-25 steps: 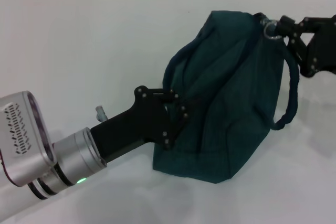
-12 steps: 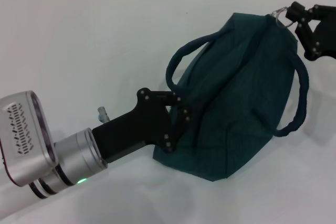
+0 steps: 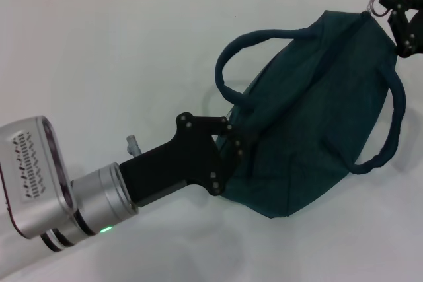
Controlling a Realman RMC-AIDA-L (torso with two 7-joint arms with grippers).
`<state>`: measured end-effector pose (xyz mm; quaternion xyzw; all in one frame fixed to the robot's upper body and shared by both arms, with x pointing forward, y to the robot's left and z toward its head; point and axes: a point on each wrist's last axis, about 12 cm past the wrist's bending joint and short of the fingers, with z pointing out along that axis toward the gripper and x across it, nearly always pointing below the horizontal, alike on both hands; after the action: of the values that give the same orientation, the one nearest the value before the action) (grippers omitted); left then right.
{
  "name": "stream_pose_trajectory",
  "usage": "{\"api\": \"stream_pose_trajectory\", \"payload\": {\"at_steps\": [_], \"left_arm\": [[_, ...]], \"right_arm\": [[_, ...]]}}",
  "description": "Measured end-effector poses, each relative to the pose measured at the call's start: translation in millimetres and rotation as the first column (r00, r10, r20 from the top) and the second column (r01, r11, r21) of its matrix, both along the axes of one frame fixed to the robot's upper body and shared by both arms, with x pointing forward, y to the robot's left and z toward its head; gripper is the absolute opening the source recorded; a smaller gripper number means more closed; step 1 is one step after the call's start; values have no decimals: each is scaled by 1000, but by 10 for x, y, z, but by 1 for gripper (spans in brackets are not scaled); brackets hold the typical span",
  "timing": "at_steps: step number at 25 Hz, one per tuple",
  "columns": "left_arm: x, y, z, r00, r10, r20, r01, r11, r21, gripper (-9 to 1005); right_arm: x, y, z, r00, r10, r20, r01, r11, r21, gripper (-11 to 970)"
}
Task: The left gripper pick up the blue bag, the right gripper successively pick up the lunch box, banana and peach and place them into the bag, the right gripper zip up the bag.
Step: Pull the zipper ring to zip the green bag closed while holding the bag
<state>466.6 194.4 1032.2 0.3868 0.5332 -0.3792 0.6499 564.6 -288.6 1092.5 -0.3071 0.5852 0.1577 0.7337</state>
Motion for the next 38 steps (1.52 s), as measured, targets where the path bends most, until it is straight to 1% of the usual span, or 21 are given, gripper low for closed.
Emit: {"api": "stream_pose_trajectory", "payload": {"at_steps": [6, 8, 11, 14, 16, 19, 21, 22, 25, 28, 30, 33, 36, 38], "left_arm": [[-74, -120, 15, 996, 15, 88, -14, 1000, -16, 183], [-84, -132, 24, 995, 34, 95, -32, 999, -33, 193], [-102, -134, 44, 994, 74, 81, -68, 995, -79, 208], [-125, -147, 93, 996, 68, 52, -59, 988, -142, 223], [-105, -146, 141, 999, 39, 29, -33, 983, -182, 313], [30, -115, 248, 998, -51, -47, 39, 970, -241, 449], [173, -81, 323, 988, -106, -116, 72, 962, -265, 490], [263, -62, 370, 977, -135, -166, 84, 955, -284, 511], [527, -15, 496, 935, -199, -294, 110, 950, -294, 573], [712, -54, 596, 900, -237, -367, 140, 952, -273, 636], [778, -100, 643, 889, -253, -382, 158, 952, -263, 677], [842, -188, 682, 877, -271, -397, 181, 951, -250, 824], [886, -302, 696, 866, -283, -412, 203, 952, -228, 828], [915, -427, 692, 856, -290, -427, 224, 954, -200, 830]], "right_arm": [[-41, 15, -10, 1000, 14, 23, -13, 1000, -14, 17], [-53, 13, -10, 1000, 16, 26, -16, 1000, -12, 17], [-71, 13, -8, 999, 23, 32, -22, 1000, -7, 17], [-88, 7, -13, 999, 24, 33, -24, 1000, -5, 17], [-95, 5, -15, 999, 25, 34, -25, 1000, -4, 17], [-106, 5, -17, 999, 28, 36, -28, 1000, -2, 17], [-113, 4, -20, 999, 30, 36, -30, 1000, 0, 17], [-116, 5, -21, 999, 32, 38, -32, 999, -1, 17], [-125, 11, -24, 998, 35, 45, -35, 999, -4, 17], [-140, 21, -37, 998, 42, 43, -42, 999, -1, 16], [-142, 26, -36, 998, 46, 44, -46, 999, 1, 16], [-148, 32, -27, 997, 54, 50, -54, 999, 4, 16], [-147, 47, -25, 997, 62, 52, -63, 998, 4, 16], [-145, 56, -25, 997, 66, 51, -66, 998, 3, 16]]}}
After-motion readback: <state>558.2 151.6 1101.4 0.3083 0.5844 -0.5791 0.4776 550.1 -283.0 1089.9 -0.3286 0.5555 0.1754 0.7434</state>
